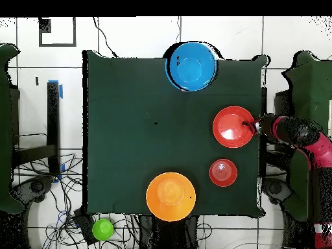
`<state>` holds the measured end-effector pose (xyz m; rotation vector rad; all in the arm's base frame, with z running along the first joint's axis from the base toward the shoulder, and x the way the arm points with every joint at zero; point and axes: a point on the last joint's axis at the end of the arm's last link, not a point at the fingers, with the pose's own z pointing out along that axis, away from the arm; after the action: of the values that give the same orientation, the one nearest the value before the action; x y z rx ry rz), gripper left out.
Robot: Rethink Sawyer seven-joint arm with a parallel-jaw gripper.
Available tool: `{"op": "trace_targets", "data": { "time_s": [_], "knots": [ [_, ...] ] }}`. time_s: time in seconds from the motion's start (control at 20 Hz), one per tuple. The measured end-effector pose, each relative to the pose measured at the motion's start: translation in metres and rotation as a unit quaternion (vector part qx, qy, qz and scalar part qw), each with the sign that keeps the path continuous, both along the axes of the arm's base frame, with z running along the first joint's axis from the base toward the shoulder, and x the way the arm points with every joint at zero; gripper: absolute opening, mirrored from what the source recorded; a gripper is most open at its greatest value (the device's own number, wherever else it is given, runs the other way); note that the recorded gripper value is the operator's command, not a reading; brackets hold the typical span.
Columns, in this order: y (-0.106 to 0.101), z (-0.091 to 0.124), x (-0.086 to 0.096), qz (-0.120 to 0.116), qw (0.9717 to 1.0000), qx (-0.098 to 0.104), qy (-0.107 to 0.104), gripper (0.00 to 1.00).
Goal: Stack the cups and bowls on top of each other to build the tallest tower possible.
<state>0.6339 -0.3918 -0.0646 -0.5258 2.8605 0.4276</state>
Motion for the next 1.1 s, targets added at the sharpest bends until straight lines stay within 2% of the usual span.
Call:
{"op": "trace_targets", "data": {
  "time_s": [0.25, 0.3, 0.55, 1.1],
  "knots": [
    [-0.0010, -0.0001, 0.0007, -0.005, 1.0000, 0.005, -0.001, 1.00],
    [-0.0010, -0.0015, 0.0013, -0.007, 0.9999, 0.007, -0.002, 0.00],
    [0.0014, 0.0050, 0.0051, -0.013, 0.9996, 0.025, -0.002, 0.00],
    [0.0005, 0.0054, 0.0029, -0.012, 0.9996, 0.024, 0.001, 0.00]
  ]
}}
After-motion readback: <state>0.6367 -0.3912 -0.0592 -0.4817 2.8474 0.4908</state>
